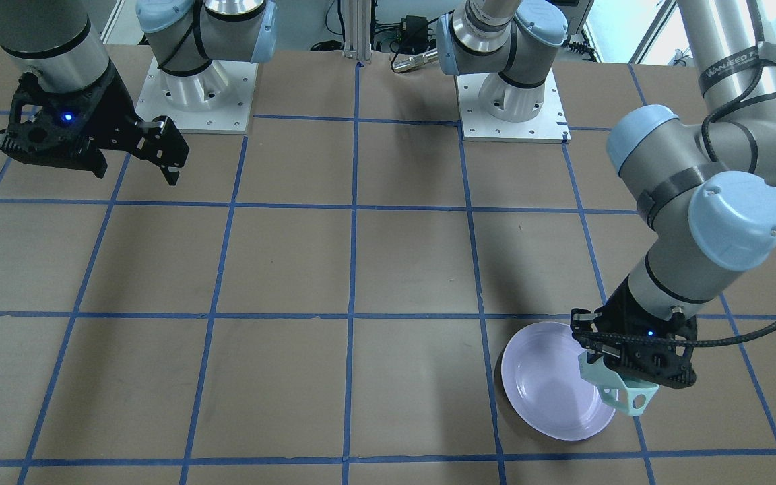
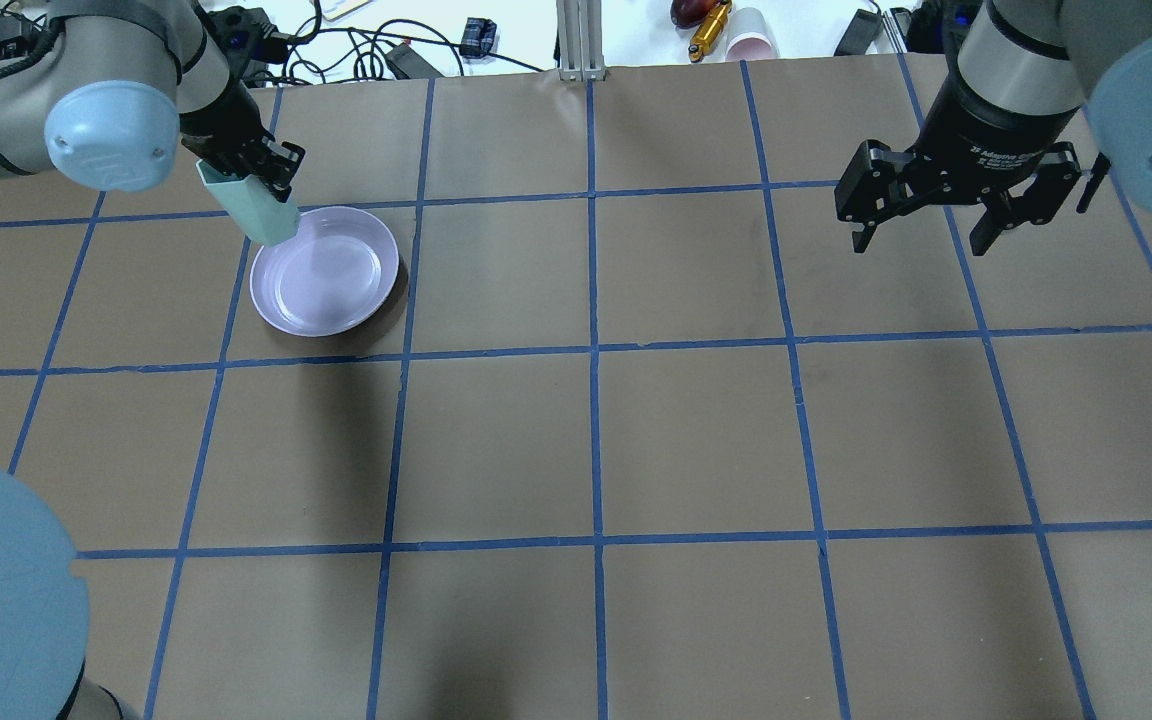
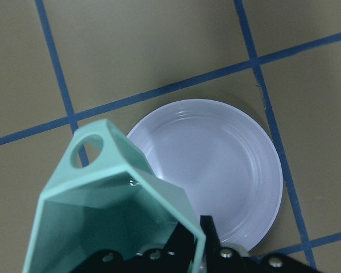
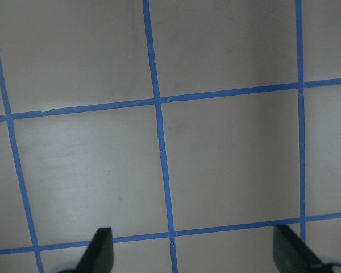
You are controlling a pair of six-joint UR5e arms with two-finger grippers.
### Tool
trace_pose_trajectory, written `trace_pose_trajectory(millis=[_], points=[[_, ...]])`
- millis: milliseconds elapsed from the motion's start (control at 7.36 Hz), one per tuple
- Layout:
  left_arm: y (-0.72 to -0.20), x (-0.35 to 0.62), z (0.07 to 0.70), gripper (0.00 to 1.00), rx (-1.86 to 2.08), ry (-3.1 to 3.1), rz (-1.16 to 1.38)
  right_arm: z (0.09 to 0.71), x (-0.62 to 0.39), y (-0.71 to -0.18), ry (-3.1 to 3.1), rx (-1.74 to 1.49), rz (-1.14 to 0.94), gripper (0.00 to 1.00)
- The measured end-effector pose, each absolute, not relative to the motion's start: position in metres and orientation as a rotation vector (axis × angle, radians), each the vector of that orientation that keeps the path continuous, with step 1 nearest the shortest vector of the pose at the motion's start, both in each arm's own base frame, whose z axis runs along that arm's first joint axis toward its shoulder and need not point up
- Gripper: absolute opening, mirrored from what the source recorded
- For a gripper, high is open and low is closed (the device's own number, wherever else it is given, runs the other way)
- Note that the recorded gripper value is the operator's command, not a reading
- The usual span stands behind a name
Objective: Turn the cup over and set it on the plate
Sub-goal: 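Carry the upright green cup with the left gripper over the plate, then lower the green cup onto the plate and open the left gripper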
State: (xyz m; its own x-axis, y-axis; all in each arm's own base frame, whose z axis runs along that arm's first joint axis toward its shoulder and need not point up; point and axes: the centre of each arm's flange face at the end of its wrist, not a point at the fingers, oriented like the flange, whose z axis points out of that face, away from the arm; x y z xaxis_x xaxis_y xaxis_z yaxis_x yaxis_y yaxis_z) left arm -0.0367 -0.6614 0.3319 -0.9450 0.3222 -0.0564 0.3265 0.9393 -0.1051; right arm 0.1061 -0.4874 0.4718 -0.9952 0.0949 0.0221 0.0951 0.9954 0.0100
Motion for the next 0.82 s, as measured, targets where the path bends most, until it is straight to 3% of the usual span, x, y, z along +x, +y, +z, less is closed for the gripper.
trace_pose_trajectory(millis=[816], points=[[-0.661,-0.041,0.266,0.0,0.557,3.07,-0.135,0.472,0.106,-0.487,-3.115,-0.148,-0.016,1.0]])
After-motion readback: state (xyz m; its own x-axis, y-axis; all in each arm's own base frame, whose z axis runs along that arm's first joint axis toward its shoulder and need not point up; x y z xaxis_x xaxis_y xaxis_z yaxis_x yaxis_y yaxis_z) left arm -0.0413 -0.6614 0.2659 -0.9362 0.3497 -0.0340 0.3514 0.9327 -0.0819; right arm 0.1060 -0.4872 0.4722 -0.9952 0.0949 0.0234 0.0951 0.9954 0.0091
